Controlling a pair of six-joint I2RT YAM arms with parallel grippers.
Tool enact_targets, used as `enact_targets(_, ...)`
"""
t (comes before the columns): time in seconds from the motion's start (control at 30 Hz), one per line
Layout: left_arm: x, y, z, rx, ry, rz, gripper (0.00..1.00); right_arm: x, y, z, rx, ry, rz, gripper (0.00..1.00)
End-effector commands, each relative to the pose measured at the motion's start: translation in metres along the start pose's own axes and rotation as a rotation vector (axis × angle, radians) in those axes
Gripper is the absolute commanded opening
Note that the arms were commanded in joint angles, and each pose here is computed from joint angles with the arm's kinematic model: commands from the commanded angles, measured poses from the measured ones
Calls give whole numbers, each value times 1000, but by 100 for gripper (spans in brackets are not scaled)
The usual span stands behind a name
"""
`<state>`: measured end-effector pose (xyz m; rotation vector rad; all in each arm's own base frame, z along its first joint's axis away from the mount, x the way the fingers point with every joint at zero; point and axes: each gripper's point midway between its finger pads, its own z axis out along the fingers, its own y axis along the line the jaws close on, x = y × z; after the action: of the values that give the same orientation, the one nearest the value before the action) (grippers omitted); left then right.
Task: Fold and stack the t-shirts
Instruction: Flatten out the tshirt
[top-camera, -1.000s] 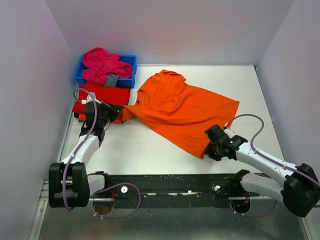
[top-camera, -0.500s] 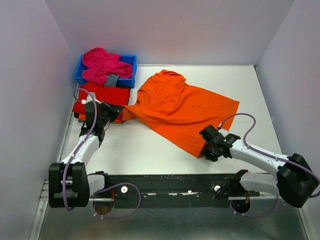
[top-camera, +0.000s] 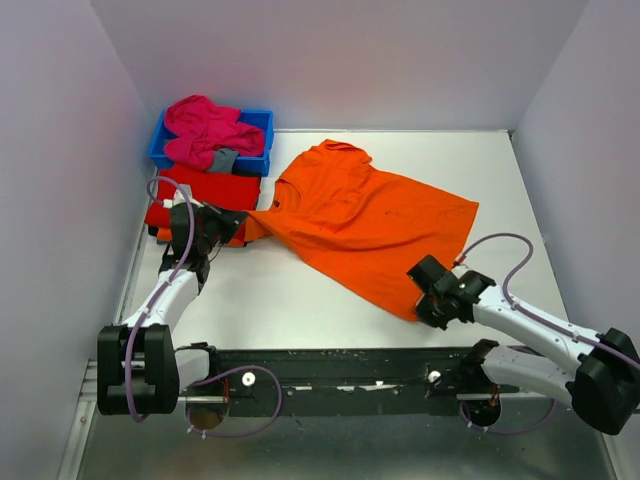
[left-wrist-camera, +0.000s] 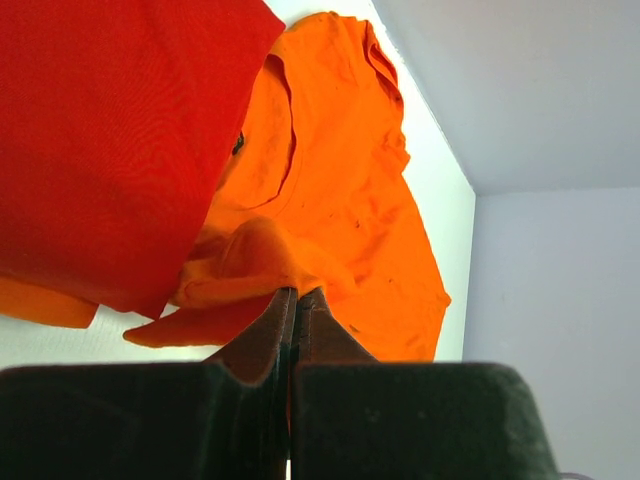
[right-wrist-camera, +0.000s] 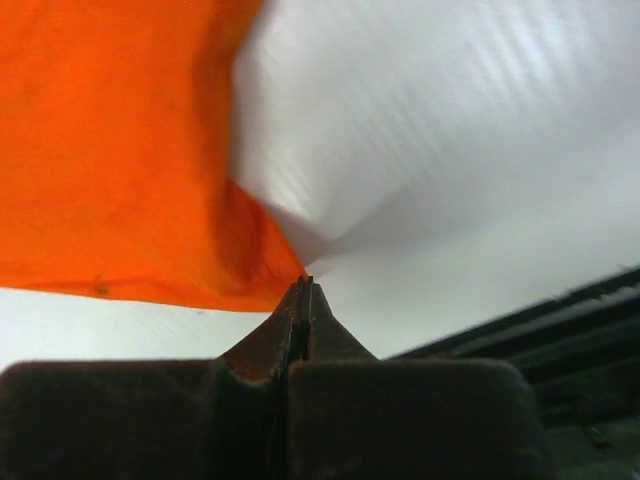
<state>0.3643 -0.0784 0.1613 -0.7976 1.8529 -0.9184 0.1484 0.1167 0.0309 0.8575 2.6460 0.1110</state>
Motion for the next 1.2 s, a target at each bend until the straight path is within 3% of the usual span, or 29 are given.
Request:
enact_targets(0.0, 2, -4, -3, 20, -3, 17, 0, -8, -54, -19, 205, -64, 110, 1)
enact_targets(0.1, 18, -10, -4, 36, 35, 23, 0, -12, -70, -34, 219, -97, 174, 1)
enact_targets(0.27, 36, -15, -14, 32, 74, 39, 0, -17, -67, -51, 72, -117, 213, 1)
enact_targets(0.6, 56, 2, -62, -87, 140, 141, 0, -45, -78, -91, 123, -217, 228, 1)
enact_targets(0.9, 94, 54, -78, -189, 239, 101, 0, -60, -75, -95, 93, -291, 228, 1)
enact_targets(1.03, 86, 47, -78, -187, 221, 116, 0, -56, -49, -79, 46, -256, 148, 1)
enact_targets(1.17, 85, 42, -82, -185, 239, 149, 0, -49, -38, -56, 131, -210, 92, 1)
